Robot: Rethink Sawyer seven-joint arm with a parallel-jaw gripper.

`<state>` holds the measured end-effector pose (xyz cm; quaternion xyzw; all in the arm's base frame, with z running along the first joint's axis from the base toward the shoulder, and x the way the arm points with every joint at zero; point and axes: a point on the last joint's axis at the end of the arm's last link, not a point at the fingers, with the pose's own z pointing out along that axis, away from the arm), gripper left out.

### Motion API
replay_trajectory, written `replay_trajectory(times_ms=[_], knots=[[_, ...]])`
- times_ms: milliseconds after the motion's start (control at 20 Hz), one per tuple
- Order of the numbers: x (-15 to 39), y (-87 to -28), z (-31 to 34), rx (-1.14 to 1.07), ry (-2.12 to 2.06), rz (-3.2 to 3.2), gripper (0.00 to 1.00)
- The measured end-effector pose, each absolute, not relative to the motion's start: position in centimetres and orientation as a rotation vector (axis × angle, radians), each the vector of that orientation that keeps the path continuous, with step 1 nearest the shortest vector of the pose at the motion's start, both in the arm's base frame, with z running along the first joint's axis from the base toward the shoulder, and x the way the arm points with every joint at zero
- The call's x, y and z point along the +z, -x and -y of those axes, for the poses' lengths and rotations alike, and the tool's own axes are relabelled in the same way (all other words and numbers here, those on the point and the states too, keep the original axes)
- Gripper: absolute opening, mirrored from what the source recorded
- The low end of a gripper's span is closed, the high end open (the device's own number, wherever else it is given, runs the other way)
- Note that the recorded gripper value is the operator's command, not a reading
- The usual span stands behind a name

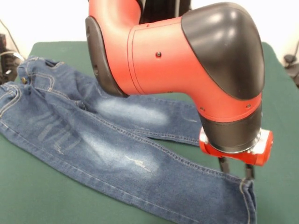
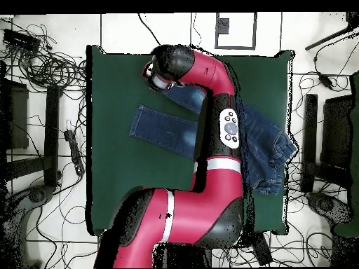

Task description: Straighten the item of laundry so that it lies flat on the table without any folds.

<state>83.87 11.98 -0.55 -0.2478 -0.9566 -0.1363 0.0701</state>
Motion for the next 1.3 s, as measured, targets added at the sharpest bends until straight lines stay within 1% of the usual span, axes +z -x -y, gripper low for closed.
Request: replay_trajectory(times_ms=[500, 950, 1300], knots=[[-0.3, -83.4, -13.1, -0.416, 0.734, 2.838, 1.0], [1.3, -82.3, -13.9, -0.427, 0.839, 2.641, 1.0], [3.8, -81.3, -13.6, -0.343, 0.895, 2.472, 1.0]])
